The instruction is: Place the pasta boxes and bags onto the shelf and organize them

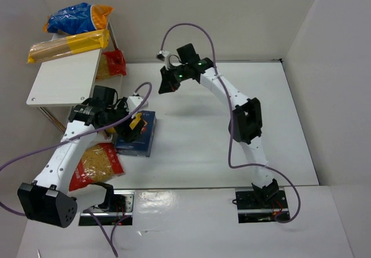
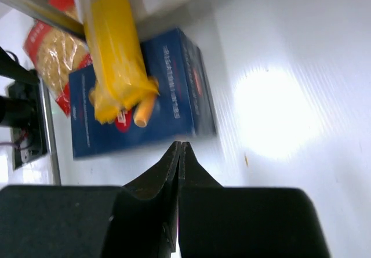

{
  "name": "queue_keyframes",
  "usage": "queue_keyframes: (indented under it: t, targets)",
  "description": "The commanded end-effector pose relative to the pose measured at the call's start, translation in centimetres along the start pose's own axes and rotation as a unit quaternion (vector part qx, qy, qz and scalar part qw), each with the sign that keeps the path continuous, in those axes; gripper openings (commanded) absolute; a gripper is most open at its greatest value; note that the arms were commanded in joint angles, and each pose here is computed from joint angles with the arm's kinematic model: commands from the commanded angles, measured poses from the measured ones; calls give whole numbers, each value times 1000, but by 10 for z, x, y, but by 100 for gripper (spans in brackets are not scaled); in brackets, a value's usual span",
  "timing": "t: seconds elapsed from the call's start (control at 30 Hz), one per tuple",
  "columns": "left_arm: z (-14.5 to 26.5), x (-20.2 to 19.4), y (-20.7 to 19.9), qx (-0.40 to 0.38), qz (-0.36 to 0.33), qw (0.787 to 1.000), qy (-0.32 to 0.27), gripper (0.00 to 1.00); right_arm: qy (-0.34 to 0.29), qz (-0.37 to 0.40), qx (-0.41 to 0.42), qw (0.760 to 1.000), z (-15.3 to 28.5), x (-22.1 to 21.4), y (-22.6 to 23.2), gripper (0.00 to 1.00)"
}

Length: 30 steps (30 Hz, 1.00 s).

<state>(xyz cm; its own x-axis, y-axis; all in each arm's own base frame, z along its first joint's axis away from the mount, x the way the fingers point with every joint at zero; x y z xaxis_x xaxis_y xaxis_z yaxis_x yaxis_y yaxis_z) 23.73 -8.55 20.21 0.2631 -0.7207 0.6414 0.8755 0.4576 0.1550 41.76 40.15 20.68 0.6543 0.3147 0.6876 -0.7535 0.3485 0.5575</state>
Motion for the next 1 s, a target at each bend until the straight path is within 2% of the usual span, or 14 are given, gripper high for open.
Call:
queue_keyframes:
  t: [0.0, 0.07, 0.1, 0.23, 0.27, 0.43, 0.6, 0.87, 0.97]
  targets:
    - [-9, 25, -9, -28, -44, 998, -32, 100, -20, 15, -43, 999, 55, 0, 7, 0]
    - [-24, 29, -16, -44, -54, 997, -22, 100, -35, 40, -76, 996, 80, -5, 19, 0]
    - [-29, 32, -13, -35, -56, 998, -19, 100, -10, 30, -92, 995, 77, -36, 7, 0]
    - [-59, 30, -5, -19, -31, 999, 11, 100, 14, 27, -141, 990, 103, -78, 5, 0]
    - [-64, 29, -3, -12, 0, 1000, 16, 100, 28, 16, -153, 988, 109, -97, -2, 0]
    - [-83, 32, 7, 14, 72, 997, 23, 97, 24, -7, -226, 974, 158, -123, -27, 0]
    - [-93, 23, 11, 31, 113, 992, 46, 97, -16, -34, -258, 966, 199, -125, -43, 0]
    - [-107, 14, 6, 16, 147, 987, 67, 97, -34, -40, -270, 962, 207, -123, -47, 0]
    - [-110, 7, 2, 9, 151, 985, 80, 100, -34, -40, -270, 962, 206, -125, -49, 0]
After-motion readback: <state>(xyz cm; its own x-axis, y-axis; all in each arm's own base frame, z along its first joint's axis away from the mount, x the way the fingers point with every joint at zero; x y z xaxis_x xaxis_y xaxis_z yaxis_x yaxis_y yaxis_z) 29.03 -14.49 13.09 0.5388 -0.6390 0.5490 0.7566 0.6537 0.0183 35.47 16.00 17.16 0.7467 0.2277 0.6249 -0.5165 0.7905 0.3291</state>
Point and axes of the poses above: each gripper's point midway between its finger pads, its own z axis back along the fingers, its own y axis along the line the jaws close on, x = y × z, the point moved 2 cm from there along z, back along the fingers, and after that the axes turned 15 degrees about -z, right-handed, at the moved point
